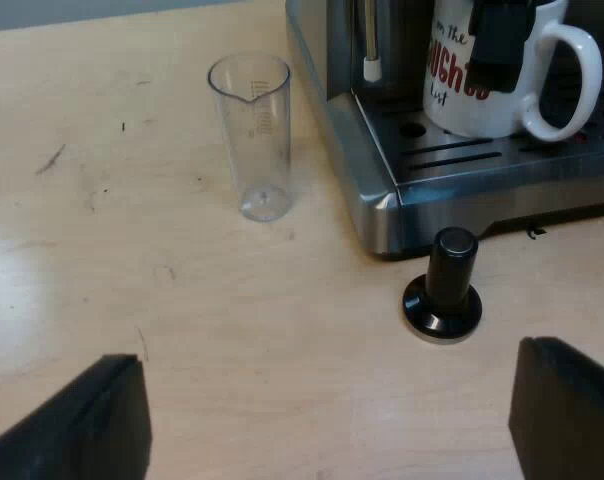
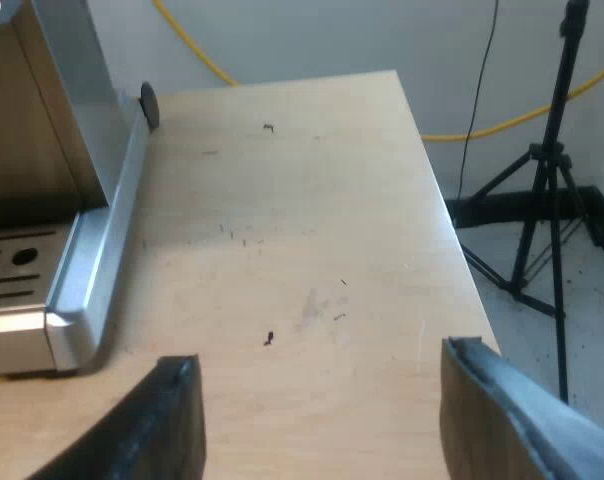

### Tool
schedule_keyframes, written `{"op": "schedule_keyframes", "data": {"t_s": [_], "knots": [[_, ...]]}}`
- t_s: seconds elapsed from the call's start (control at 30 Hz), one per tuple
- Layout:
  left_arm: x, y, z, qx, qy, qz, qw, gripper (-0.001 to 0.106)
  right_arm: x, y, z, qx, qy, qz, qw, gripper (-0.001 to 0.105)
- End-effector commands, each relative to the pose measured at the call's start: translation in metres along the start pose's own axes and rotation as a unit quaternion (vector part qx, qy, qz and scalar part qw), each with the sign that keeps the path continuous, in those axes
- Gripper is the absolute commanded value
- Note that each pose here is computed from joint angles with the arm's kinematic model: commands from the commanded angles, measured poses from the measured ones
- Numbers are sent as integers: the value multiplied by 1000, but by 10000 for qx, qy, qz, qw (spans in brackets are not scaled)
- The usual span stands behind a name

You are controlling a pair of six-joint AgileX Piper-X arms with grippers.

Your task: Place mug into machine

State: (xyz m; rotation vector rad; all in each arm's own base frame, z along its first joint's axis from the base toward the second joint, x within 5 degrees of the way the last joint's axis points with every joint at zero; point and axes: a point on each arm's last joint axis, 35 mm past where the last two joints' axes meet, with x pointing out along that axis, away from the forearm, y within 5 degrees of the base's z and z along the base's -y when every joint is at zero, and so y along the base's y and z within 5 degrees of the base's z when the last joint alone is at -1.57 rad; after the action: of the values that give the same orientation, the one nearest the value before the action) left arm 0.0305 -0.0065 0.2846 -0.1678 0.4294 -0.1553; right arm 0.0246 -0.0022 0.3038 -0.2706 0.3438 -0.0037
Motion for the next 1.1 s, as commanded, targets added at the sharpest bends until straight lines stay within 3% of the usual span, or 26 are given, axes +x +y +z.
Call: {"op": "schedule_keyframes", "data": {"t_s": [0.03, 0.1, 1.1], "knots": [[0, 0, 4, 12, -79, 55, 10000, 74, 5, 1, -4, -75, 186, 34, 9998, 54], [0, 0, 4, 12, -79, 55, 10000, 74, 7, 3, -9, -93, 372, 83, 9992, 54], [1, -2, 4, 147, -35, -246, 9996, 74, 7, 3, -9, -94, 375, 74, 9992, 54]]}}
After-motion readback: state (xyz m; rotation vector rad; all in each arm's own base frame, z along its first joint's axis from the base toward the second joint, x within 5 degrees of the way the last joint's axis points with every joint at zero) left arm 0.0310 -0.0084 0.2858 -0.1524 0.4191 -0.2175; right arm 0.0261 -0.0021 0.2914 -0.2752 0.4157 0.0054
